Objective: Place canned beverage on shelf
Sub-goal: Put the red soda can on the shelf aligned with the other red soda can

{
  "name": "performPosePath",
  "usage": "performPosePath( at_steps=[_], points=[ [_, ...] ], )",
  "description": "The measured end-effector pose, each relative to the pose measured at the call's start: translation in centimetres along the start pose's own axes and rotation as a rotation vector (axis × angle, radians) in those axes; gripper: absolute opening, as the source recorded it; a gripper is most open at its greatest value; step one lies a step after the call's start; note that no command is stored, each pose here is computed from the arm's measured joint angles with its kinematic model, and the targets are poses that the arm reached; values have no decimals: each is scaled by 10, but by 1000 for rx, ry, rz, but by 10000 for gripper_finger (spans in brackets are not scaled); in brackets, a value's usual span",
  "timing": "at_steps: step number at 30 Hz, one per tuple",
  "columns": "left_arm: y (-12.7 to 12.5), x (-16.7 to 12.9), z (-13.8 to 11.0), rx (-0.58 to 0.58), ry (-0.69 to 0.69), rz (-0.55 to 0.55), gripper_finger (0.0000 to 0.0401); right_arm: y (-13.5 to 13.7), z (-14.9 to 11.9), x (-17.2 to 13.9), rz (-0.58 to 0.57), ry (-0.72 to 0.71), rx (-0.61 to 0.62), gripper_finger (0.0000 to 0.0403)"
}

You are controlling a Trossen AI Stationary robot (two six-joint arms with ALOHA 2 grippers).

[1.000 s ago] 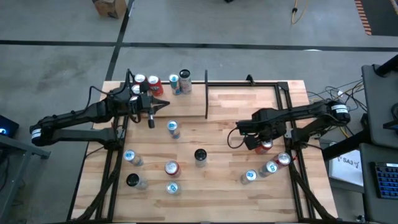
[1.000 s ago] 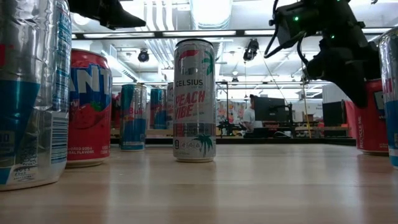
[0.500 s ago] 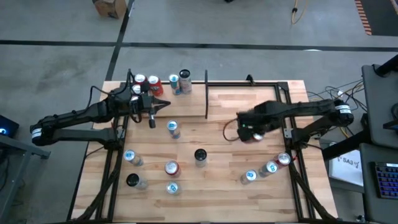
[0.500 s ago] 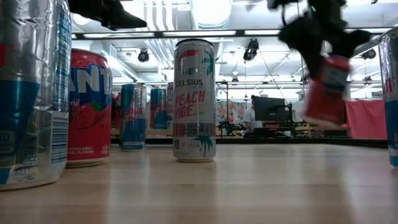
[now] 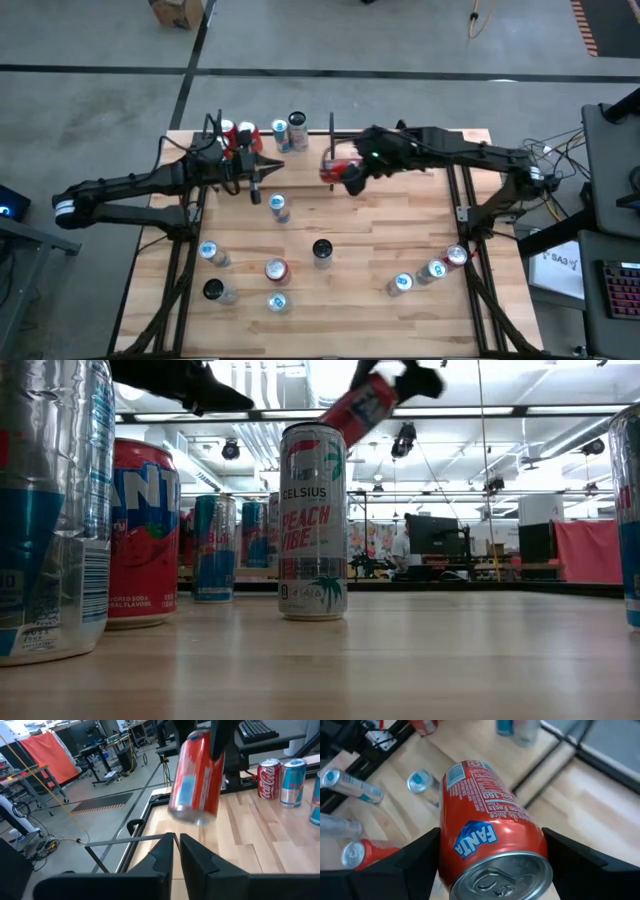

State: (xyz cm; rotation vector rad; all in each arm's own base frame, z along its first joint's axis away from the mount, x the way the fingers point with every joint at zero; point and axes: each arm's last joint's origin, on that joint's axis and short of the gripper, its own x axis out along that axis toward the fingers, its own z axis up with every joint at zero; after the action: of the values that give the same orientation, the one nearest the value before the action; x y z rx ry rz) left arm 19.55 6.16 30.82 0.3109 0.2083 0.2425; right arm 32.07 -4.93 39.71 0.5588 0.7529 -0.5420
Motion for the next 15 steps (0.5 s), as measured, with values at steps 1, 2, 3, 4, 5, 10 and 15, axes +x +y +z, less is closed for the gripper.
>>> performPosePath(
  at_steps=[1,2,3,4,5,10,15],
  points=[
    [0,0,0,1,-1,0,25,3,6,6,5,3,-25,293],
    [0,0,0,5,-2,0,34,6,11,12,8,8,-49,293],
    [0,0,1,11,-4,-1,46,9,15,19,5,11,-76,293],
    [0,0,1,15,-5,-2,60,12,20,25,2,11,-101,293],
    [-1,0,1,23,-7,-7,76,15,26,31,-1,9,-122,293],
    [-8,1,2,62,-23,-82,191,21,45,57,-34,43,-194,293],
    [-8,8,-1,64,7,-22,324,24,57,73,-46,74,-229,293]
  ],
)
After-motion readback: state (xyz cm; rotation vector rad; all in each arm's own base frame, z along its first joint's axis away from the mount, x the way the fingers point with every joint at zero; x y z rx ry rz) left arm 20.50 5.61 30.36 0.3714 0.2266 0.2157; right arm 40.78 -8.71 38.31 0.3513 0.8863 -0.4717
